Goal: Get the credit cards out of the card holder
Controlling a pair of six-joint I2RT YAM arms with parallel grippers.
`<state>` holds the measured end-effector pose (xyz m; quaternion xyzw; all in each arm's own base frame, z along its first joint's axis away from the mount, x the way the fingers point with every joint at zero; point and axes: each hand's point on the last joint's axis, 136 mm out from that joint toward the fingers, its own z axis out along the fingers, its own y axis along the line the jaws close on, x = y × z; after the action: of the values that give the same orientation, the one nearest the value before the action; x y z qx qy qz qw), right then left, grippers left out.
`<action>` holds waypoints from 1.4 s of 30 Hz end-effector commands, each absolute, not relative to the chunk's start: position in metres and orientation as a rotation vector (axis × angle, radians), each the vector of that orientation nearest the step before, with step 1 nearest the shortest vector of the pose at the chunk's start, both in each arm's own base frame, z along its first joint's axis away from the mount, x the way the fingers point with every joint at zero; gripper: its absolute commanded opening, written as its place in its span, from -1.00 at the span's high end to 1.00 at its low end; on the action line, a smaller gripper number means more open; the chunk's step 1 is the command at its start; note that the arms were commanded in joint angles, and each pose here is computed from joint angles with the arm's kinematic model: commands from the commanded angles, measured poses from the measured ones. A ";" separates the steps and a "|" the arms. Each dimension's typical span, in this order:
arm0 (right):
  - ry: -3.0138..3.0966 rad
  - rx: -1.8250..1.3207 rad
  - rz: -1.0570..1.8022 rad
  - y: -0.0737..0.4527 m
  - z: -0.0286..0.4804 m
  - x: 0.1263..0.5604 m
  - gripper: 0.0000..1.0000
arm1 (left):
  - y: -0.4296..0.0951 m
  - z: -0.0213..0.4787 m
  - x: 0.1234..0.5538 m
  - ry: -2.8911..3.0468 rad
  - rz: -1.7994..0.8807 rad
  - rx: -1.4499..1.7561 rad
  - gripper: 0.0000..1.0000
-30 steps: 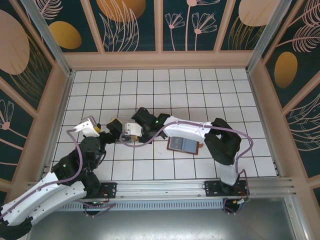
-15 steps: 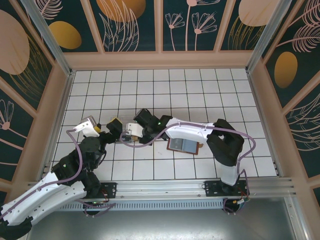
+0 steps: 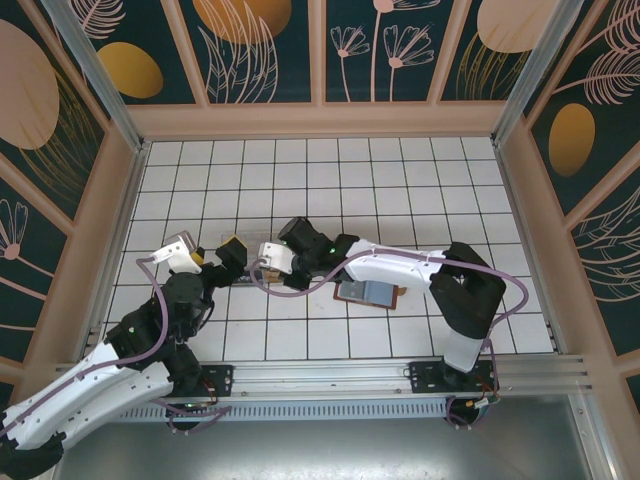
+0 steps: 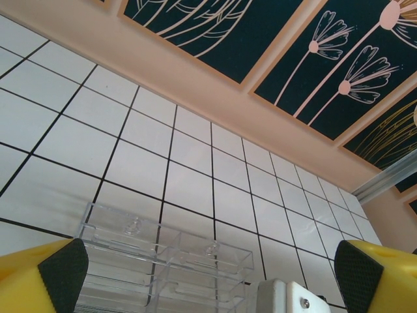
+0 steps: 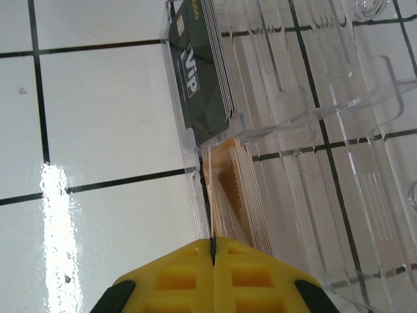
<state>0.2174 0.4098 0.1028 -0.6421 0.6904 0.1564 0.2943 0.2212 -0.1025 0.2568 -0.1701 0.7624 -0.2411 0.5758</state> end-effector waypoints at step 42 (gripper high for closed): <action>1.718 -1.636 0.497 0.416 0.125 0.230 1.00 | -0.105 0.255 0.224 1.793 -0.557 -0.415 -0.97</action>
<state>0.2226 0.4085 0.0998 -0.6313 0.6828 0.1826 0.3192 0.2235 -0.1054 0.2515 -0.1687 0.7691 -0.2333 0.5706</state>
